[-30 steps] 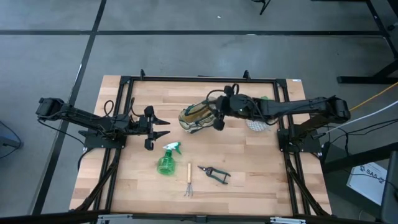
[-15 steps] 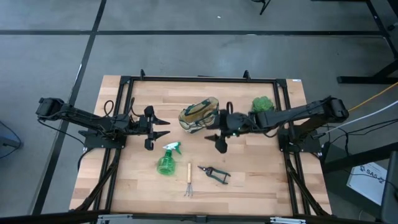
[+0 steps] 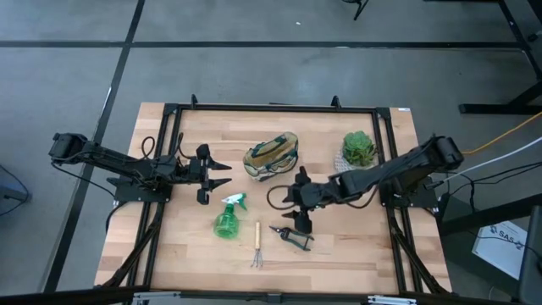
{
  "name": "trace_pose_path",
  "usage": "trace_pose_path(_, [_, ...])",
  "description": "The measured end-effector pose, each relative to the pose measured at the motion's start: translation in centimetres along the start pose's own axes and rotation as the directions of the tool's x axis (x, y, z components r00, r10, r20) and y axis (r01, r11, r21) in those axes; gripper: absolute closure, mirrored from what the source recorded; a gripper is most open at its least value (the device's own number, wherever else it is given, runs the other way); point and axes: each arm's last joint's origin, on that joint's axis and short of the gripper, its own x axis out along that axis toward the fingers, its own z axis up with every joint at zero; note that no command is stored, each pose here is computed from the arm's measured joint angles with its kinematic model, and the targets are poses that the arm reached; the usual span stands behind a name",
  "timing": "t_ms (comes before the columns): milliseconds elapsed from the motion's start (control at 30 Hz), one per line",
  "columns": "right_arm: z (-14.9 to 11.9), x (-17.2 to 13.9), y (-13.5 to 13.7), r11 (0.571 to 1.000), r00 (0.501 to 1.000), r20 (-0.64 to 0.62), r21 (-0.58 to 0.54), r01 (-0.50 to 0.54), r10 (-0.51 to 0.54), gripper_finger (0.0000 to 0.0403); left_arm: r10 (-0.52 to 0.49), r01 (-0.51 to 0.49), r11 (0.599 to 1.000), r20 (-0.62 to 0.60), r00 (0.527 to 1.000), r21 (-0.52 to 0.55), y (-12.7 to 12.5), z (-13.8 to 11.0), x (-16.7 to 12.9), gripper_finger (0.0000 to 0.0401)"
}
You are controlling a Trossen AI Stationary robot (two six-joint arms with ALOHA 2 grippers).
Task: Pick & Place Garden tools in Gardening bag
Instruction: Put the shear scissor into the gardening bag
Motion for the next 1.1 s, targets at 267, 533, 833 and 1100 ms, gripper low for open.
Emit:
trace_pose_path(267, [-1.1,1.9,0.2,1.0,0.998,-0.056,0.003,0.015,-0.014,0.0164,0.0,0.0,1.0,0.0,1.0,0.0,0.0,0.0,0.0,0.0224])
trace_pose_path(533, [-2.3,4.3,-0.1,0.999,0.995,-0.098,0.016,0.034,-0.033,0.0165,0.0,0.0,1.0,0.0,1.0,0.0,0.0,0.0,0.0,0.0225])
trace_pose_path(833, [-2.9,5.0,0.1,0.999,0.993,-0.113,0.008,0.033,-0.032,0.0165,0.0,0.0,1.0,0.0,1.0,0.0,0.0,0.0,0.0,0.0225])
trace_pose_path(1100, [-2.7,5.0,0.5,0.999,0.996,-0.086,-0.031,0.014,-0.016,0.0165,0.0,0.0,1.0,0.0,1.0,0.0,0.0,0.0,0.0,0.0225])
